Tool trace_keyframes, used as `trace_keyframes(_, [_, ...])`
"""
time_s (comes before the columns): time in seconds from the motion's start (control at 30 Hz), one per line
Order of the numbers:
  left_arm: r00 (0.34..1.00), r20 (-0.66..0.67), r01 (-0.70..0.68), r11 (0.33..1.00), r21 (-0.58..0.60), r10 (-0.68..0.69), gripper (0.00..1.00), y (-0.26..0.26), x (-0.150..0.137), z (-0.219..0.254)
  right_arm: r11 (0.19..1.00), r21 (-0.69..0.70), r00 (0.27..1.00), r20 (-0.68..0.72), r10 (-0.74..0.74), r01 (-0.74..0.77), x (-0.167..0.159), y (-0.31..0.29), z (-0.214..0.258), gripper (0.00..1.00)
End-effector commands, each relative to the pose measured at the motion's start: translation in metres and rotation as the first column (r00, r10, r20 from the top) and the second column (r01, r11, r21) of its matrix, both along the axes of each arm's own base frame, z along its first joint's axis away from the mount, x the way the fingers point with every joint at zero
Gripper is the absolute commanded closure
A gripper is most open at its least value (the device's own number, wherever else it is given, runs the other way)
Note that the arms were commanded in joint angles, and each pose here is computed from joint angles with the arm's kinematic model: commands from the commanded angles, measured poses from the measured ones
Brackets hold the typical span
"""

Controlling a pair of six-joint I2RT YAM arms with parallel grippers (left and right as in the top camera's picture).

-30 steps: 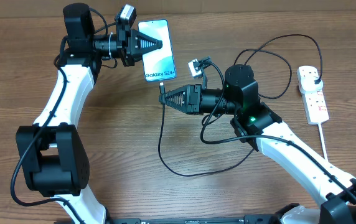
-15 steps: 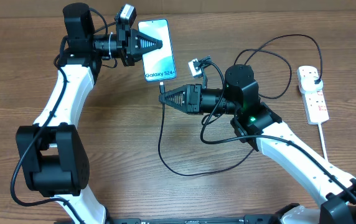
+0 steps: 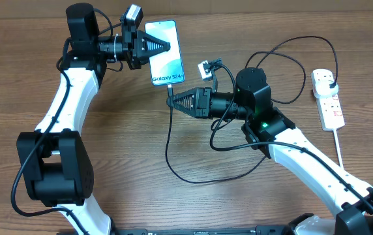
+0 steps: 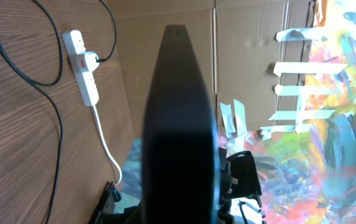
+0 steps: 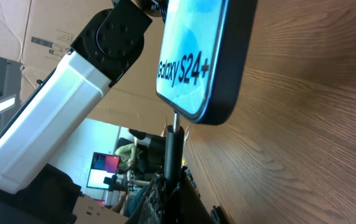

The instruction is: Plug charger to phone and switch on socket

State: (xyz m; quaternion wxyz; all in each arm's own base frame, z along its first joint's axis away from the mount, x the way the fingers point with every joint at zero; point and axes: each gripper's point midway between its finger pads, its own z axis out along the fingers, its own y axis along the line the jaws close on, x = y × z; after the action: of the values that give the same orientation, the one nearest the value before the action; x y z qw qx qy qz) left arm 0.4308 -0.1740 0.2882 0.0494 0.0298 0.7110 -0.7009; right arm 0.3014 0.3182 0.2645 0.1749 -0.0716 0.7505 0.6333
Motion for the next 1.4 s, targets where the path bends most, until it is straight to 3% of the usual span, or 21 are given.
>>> trace_keyframes(0.0, [0.998,0.047,0.038,0.999,-0.012,-0.037,0.96,-0.001,-0.008,0.013,1.000,0.000,1.000,0.000,-0.013,0.013,0.002,0.000,0.000,0.96])
trace_keyframes(0.77, [0.998,0.047,0.038,0.999,-0.012,-0.037,0.96,-0.001,-0.008,0.013,0.999,0.039,0.991,-0.131,-0.026,0.031,0.011,0.006,-0.009,0.96])
trace_keyframes(1.0, [0.998,0.047,0.035,0.999,-0.012,-0.034,0.96,0.000,-0.008,0.013,0.983,0.146,0.994,0.022,0.112,-0.114,-0.006,0.011,0.026,0.96])
trace_keyframes(1.37, [0.998,0.047,0.042,0.999,-0.014,-0.042,0.96,0.000,-0.009,0.013,0.984,0.103,0.990,0.016,0.142,-0.143,-0.009,-0.001,0.005,0.96])
